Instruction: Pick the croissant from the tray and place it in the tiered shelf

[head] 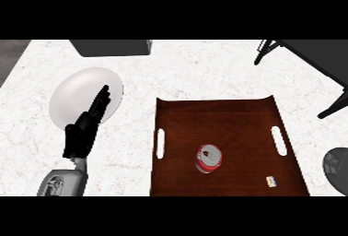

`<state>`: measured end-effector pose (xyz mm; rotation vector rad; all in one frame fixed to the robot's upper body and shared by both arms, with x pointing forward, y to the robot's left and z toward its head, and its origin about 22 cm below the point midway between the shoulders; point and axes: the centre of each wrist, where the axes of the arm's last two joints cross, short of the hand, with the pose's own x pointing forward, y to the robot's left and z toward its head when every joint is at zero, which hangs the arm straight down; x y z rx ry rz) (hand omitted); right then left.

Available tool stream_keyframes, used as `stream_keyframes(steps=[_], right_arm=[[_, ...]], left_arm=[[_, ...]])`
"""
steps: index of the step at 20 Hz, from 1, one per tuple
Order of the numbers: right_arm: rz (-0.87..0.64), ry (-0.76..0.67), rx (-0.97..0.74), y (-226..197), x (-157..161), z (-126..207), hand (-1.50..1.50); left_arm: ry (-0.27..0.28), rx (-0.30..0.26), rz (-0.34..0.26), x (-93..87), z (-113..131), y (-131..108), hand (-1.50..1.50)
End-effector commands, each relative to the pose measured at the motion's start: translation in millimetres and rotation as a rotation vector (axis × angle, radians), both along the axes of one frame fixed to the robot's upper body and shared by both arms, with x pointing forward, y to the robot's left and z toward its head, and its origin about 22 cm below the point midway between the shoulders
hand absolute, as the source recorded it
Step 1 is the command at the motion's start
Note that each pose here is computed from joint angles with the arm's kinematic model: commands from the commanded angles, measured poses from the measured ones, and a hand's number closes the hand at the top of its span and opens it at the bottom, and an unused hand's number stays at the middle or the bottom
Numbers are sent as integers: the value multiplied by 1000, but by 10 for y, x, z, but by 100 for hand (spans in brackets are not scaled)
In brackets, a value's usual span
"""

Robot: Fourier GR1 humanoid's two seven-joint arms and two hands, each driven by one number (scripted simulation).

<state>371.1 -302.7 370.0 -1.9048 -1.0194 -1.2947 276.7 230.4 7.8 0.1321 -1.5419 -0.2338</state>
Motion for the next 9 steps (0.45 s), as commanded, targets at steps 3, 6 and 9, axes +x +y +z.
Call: stream_keyframes(steps=[3,6,9], right_arm=[[1,98,173,229,-403,-99,-150],[57,127,205,408,-579,-198,-150],[45,107,197,458,-920,-99,-150]], left_arm=[[26,-24,26,-130,-141,99,0],[21,-4,47,-69,-73,193,0],[-10,2,35,25,-6,58,0]])
